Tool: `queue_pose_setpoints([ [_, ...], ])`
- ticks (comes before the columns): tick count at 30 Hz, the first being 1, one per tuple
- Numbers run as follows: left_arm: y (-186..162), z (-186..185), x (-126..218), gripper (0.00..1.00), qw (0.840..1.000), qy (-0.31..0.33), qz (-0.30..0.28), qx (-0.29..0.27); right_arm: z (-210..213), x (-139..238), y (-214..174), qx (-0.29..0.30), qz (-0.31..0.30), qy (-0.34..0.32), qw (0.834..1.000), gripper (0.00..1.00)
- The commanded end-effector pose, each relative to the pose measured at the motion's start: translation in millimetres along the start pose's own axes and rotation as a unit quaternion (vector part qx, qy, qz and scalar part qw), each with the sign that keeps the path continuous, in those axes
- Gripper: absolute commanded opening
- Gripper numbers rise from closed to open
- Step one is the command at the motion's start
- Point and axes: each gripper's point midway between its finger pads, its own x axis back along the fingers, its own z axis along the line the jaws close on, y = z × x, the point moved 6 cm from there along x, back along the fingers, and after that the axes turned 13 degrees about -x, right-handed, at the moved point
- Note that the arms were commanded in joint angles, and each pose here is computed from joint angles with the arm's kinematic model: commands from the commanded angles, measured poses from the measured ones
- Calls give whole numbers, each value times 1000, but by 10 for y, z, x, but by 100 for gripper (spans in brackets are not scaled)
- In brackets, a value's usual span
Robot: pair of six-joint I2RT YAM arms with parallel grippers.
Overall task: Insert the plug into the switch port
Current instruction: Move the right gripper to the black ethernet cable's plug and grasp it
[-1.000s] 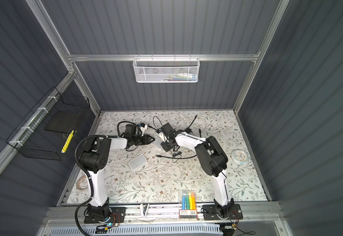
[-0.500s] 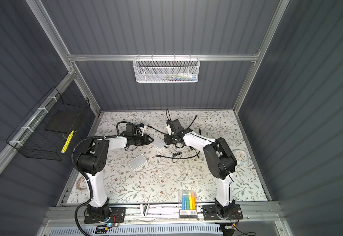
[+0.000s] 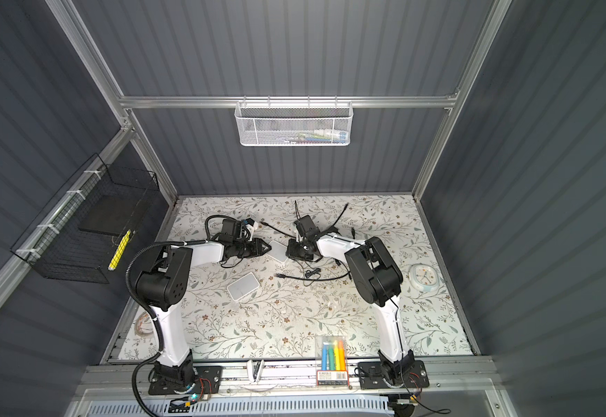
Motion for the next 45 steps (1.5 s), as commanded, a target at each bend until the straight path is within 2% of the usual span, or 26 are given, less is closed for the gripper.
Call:
queue_pose_setpoints([
  [1,-397,80,-16,41,997,22,54,46,87,-86,62,-18,9,25,1000,30],
  [6,-512,90,63,41,996,40,57,53,269,-164,182,8,27,55,998,29],
  [11,-616,104,149,42,994,62,55,68,448,-244,326,59,51,76,994,29],
  [15,-620,146,244,44,992,94,54,63,498,-258,401,101,68,78,989,35],
  [19,-480,166,415,48,991,119,38,52,473,18,553,159,44,50,985,39],
  [23,-258,197,593,50,990,134,18,37,394,454,631,238,-5,-29,971,43],
  [27,-78,220,788,50,989,145,-4,26,282,830,418,291,-14,-70,954,43],
  [30,21,268,960,51,988,152,-23,25,183,931,31,333,19,-68,940,43],
  [34,73,349,1158,51,986,158,-41,30,83,815,-549,399,81,-78,910,45],
  [37,59,385,1242,51,986,157,-49,34,15,653,-817,432,111,-82,891,47],
  [45,3,354,1388,51,985,157,-59,36,54,352,-846,477,105,-125,864,47],
])
